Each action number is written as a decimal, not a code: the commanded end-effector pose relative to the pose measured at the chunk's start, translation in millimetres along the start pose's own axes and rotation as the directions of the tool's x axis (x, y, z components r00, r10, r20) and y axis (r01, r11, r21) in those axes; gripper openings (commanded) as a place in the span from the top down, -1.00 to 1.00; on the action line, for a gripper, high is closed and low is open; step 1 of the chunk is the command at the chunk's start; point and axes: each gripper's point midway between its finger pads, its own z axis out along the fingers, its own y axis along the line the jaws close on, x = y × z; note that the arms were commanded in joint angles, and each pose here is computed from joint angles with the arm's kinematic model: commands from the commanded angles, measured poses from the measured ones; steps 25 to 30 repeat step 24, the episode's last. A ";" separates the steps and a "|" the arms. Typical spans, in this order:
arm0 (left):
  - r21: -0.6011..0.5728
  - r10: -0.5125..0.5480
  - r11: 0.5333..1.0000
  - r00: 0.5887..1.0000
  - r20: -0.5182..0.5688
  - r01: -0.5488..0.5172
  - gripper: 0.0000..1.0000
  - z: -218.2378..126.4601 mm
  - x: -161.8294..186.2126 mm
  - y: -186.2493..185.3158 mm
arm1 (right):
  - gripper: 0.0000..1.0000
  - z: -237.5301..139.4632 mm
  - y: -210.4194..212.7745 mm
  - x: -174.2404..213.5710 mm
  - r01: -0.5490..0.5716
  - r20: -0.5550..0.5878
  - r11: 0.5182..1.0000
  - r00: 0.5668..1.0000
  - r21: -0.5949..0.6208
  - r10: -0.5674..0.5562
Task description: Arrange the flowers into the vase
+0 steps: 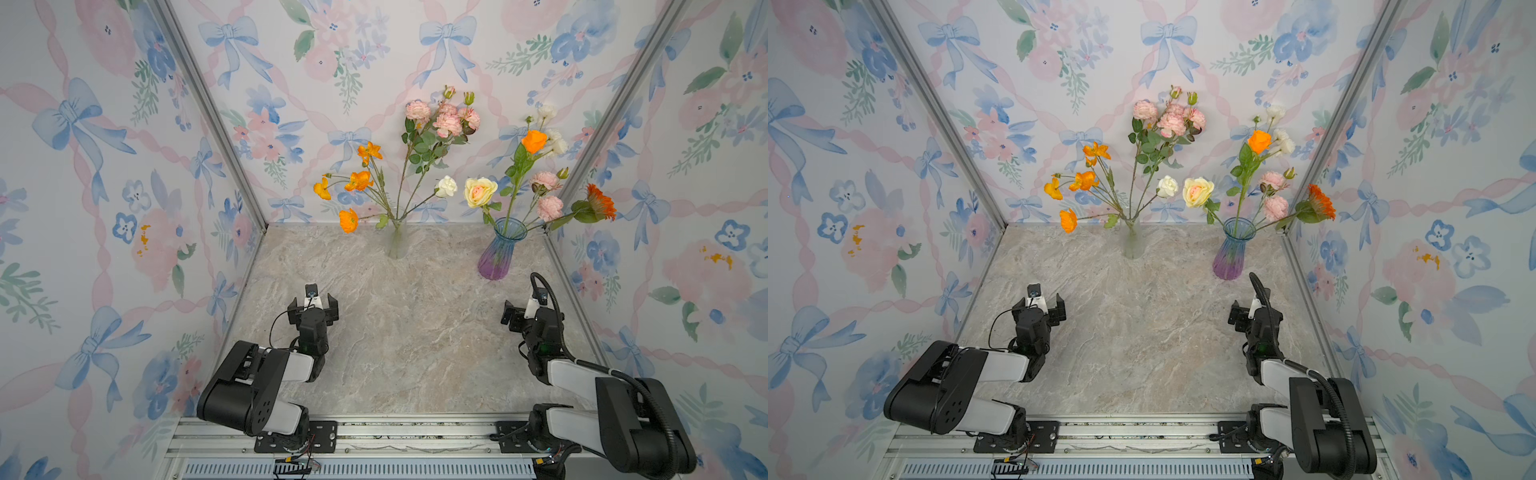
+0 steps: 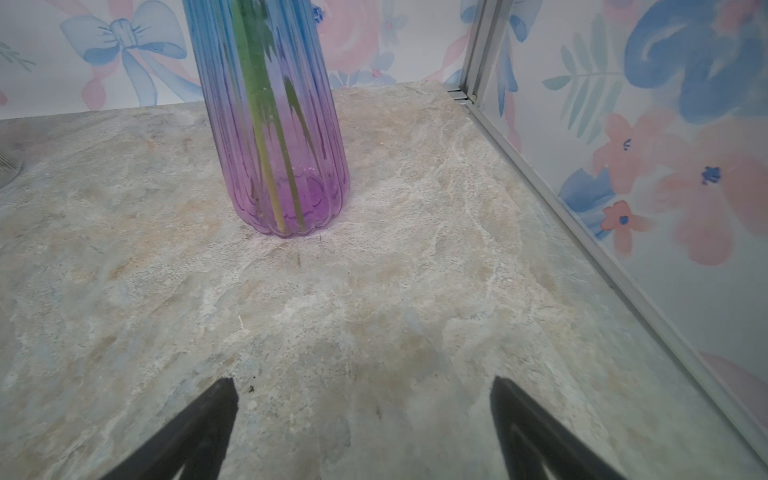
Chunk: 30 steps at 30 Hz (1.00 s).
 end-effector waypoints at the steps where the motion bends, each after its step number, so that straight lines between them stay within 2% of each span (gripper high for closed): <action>1: 0.110 -0.093 0.991 0.978 0.188 0.074 -0.96 -9.0 -31.9 1.2 | -0.94 14.6 22.2 -38.1 0.015 0.159 0.992 0.987 -0.127 0.006; 4: 0.121 -0.089 0.990 0.983 0.160 0.070 -0.96 -6.1 -27.8 -1.2 | -0.94 30.0 33.3 -31.4 0.024 0.167 0.982 0.986 -0.187 0.008; 6: 0.135 -0.078 0.989 0.984 0.162 0.056 -0.96 -4.3 -29.3 -5.0 | -0.94 36.0 37.1 -24.6 0.049 0.072 0.980 0.997 -0.192 -0.036; 7: 0.124 -0.079 0.991 0.984 0.158 0.059 -0.96 -3.9 -28.4 -3.4 | -0.94 40.9 40.6 -24.6 0.067 0.060 0.982 0.997 -0.175 -0.057; 11: -0.025 -0.089 0.995 0.984 0.155 0.094 -0.96 -2.4 -27.2 13.3 | -0.94 43.5 42.1 -24.8 0.082 0.054 0.986 0.996 -0.148 -0.075; 30: -0.011 -0.086 0.996 0.986 0.140 0.088 -0.96 -0.4 -25.8 10.7 | -0.94 43.0 41.8 -24.9 0.087 0.057 0.986 0.995 -0.140 -0.079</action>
